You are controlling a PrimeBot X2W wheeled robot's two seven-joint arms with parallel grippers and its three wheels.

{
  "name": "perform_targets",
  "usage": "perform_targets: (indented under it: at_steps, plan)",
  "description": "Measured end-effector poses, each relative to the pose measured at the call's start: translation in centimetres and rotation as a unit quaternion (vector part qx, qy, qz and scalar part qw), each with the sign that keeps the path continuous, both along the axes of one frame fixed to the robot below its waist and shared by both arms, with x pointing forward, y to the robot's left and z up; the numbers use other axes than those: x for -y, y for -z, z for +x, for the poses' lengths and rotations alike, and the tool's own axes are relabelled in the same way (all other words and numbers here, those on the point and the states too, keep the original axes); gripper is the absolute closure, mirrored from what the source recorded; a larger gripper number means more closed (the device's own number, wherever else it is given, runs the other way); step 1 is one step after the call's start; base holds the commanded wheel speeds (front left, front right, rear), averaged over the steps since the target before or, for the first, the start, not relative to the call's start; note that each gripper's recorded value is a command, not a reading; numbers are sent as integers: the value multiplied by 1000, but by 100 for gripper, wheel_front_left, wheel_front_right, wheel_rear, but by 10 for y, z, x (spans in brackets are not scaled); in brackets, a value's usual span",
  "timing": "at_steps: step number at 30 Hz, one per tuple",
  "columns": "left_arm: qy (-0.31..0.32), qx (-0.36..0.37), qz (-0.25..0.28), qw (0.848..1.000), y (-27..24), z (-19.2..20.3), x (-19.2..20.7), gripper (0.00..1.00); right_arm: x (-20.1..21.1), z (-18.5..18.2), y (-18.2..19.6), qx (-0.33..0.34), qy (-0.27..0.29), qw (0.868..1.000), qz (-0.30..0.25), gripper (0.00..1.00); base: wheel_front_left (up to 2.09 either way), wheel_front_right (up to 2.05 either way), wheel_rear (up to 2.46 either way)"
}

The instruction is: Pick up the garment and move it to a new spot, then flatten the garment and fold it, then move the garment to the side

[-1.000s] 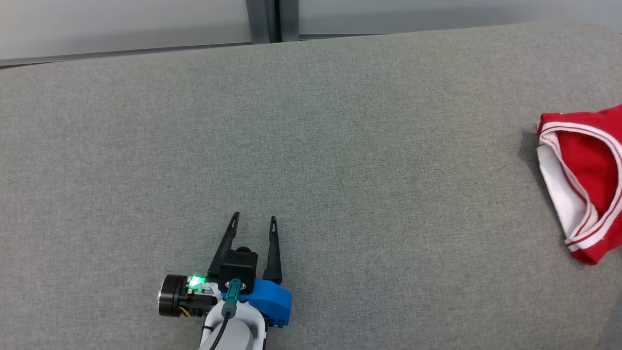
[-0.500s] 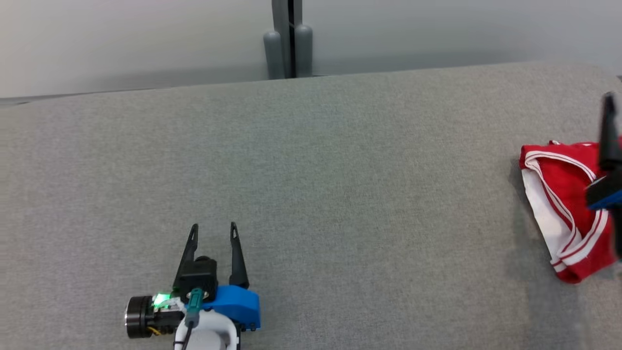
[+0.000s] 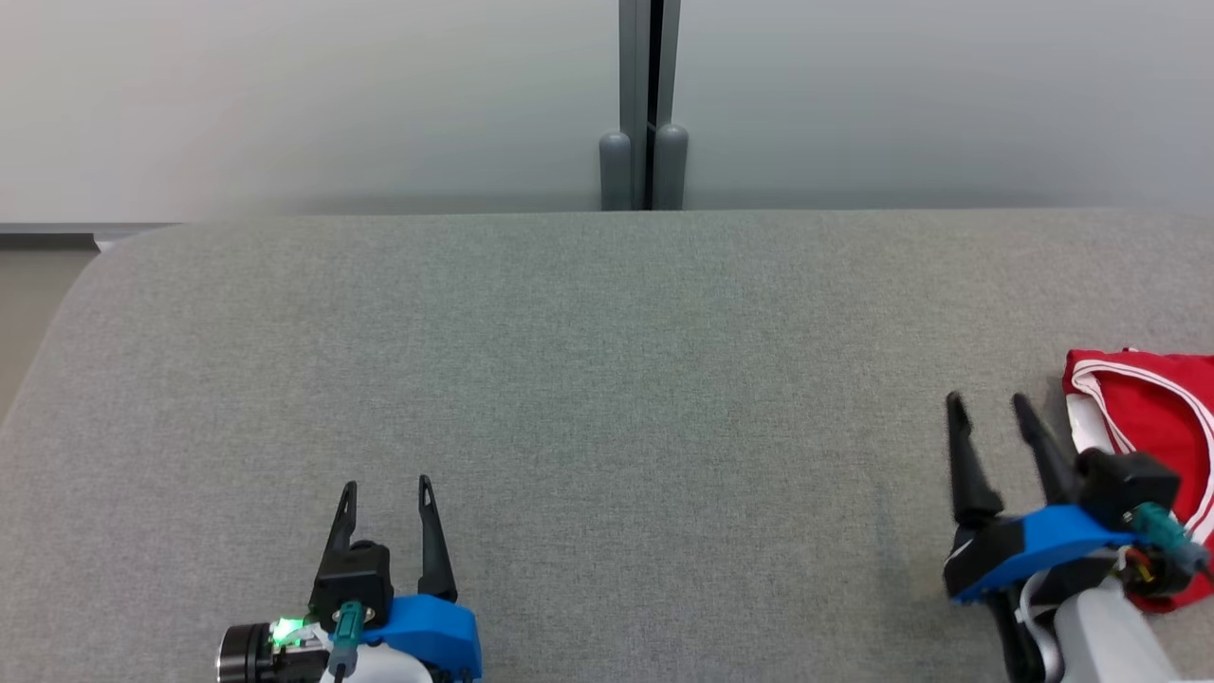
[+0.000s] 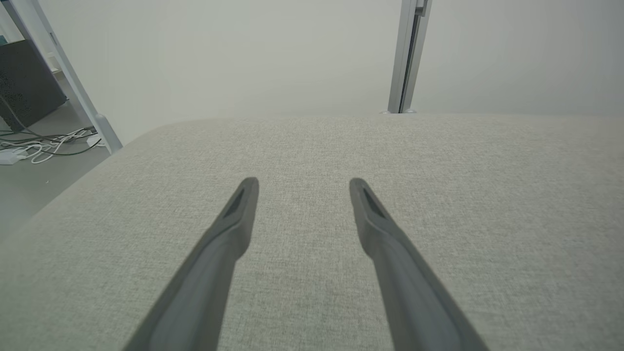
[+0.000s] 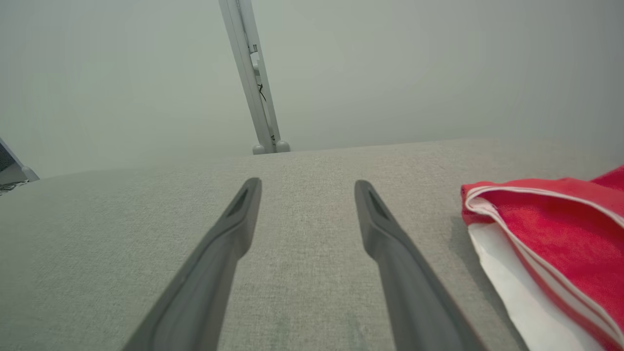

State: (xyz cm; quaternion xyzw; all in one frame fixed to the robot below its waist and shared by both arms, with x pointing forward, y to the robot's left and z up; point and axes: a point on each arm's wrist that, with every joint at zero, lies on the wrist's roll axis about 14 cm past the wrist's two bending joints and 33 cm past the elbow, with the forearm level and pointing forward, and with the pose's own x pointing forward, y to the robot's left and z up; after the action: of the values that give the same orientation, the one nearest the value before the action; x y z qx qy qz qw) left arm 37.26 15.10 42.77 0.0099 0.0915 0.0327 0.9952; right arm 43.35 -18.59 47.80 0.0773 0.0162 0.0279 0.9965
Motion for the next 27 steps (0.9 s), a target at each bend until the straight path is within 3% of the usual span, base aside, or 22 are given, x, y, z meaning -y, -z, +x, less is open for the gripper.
perform_targets:
  at_steps: [8, 26, 27]
  plan:
    - [-10, 10, 1, 1000, -7, -18, -12, 0, -25, -23, 9, -14, -28, 999, -13, 0, 0, 0, 0]
    - [2, 34, -18, 999, -20, -25, -15, 0, -27, -36, -11, 15, -26, 999, -11, 0, 0, 0, 0]
    - [2, 30, -18, 999, -17, -26, -15, 100, -27, -37, -7, 10, -27, 1000, -11, 100, 0, 0, 0]
